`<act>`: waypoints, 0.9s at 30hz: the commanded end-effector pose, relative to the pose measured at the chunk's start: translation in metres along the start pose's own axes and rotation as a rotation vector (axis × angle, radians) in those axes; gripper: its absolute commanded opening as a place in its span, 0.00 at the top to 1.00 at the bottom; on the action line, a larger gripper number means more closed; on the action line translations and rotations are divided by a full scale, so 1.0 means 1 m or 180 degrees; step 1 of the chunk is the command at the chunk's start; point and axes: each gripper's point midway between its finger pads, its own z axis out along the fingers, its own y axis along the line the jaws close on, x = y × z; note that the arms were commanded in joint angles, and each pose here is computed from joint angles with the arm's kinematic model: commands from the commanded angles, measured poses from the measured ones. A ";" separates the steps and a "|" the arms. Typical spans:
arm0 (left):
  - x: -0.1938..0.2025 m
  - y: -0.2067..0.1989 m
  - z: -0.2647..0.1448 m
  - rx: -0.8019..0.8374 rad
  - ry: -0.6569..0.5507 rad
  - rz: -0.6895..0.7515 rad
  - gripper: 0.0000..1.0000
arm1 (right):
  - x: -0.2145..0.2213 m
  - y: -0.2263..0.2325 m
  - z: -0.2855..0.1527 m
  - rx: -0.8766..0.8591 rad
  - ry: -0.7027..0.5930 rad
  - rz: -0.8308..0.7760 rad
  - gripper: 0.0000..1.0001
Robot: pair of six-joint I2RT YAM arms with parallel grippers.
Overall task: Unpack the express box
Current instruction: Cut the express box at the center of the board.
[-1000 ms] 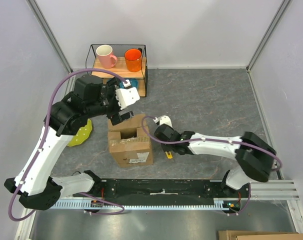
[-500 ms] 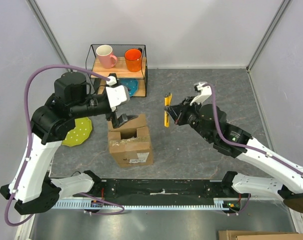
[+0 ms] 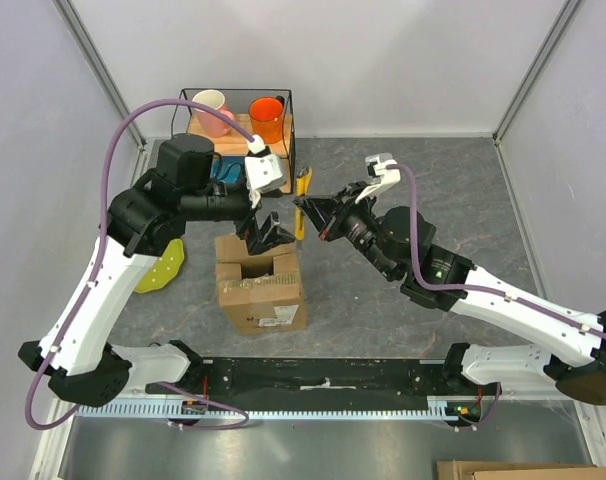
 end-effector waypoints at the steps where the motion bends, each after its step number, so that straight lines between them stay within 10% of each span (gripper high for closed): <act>1: -0.006 -0.008 0.003 0.0087 -0.0134 -0.0279 0.01 | -0.064 0.032 -0.007 -0.0183 -0.0612 0.0019 1.00; 16: -0.015 -0.015 0.015 0.0259 -0.0312 -0.0663 0.08 | -0.057 0.055 -0.010 -0.0173 -0.0898 -0.0206 1.00; 25: -0.002 -0.029 0.015 0.0468 -0.0202 -0.0691 0.95 | -0.065 0.045 -0.028 -0.0125 -0.1032 -0.0240 1.00; 27: -0.004 -0.030 0.014 0.0493 -0.0220 -0.0687 0.98 | -0.064 0.045 -0.030 -0.0156 -0.1010 -0.0265 1.00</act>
